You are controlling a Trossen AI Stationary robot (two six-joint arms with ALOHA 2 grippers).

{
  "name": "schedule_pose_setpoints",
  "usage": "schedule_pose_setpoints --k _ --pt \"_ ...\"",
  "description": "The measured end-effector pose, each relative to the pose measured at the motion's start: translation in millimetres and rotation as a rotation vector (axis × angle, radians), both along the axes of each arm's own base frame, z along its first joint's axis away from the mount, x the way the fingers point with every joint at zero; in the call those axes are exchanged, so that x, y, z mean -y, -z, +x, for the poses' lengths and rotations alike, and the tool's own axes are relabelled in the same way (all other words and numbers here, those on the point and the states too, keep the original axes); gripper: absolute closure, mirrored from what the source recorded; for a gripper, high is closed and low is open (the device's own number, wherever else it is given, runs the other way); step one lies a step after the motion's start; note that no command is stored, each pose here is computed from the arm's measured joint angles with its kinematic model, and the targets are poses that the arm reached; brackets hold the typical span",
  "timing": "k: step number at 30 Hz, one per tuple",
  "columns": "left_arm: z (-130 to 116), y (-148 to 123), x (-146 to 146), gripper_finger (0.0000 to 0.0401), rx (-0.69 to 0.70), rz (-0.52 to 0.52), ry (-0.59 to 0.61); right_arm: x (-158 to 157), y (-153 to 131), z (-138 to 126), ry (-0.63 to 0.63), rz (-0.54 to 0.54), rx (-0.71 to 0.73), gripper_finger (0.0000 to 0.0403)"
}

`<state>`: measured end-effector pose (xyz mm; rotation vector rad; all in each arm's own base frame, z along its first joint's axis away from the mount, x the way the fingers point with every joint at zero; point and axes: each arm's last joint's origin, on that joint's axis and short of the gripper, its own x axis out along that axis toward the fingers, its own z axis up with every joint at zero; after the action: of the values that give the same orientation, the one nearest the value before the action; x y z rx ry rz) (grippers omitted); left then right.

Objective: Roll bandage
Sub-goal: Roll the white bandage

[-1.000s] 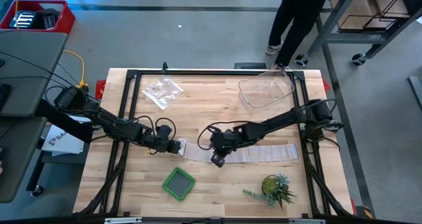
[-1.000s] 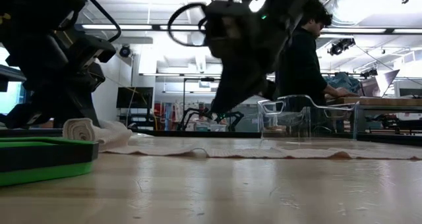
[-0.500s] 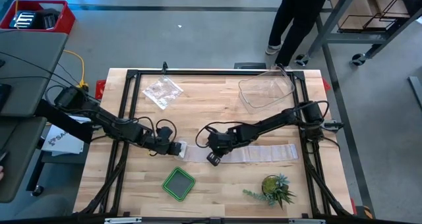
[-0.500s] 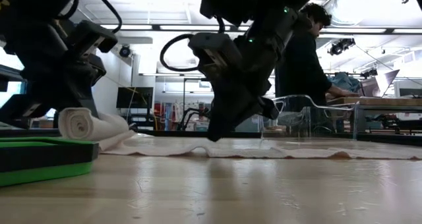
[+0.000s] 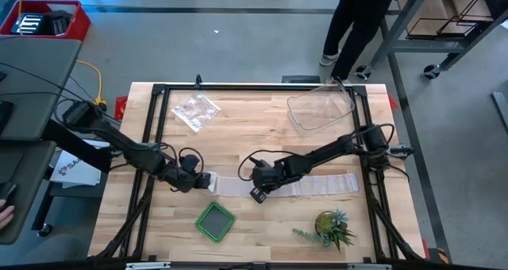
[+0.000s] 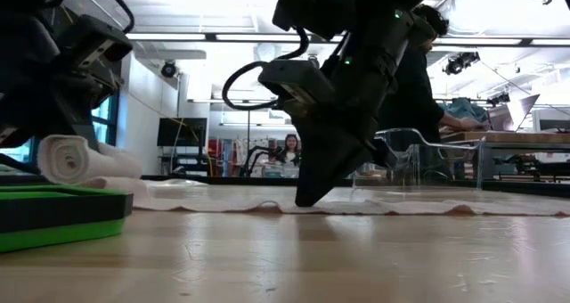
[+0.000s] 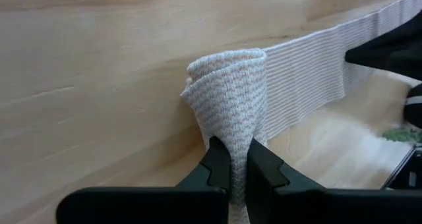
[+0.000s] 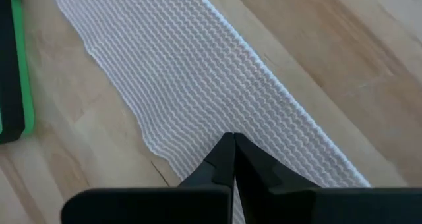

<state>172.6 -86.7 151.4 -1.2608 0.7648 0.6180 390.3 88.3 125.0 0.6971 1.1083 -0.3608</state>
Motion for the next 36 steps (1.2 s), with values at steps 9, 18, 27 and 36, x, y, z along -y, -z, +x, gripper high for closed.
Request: schedule_pose_setpoints --k 9,18,27,36 --pt "-3 -8 2 0.0393 -0.003 -0.004 -0.032 -6 0 -4 0.066 -0.01 -0.037 0.0403" --pt "7 -34 6 0.0393 -0.036 0.073 0.05 -5 1 -5 0.097 -0.012 -0.05 0.0403" --pt "17 -20 5 0.0393 -0.088 0.067 0.033 -5 1 -4 0.104 -0.006 -0.039 0.0403" --pt "25 -12 9 0.0393 -0.125 0.044 0.039 -5 2 -4 0.106 -0.01 -0.036 0.0403"
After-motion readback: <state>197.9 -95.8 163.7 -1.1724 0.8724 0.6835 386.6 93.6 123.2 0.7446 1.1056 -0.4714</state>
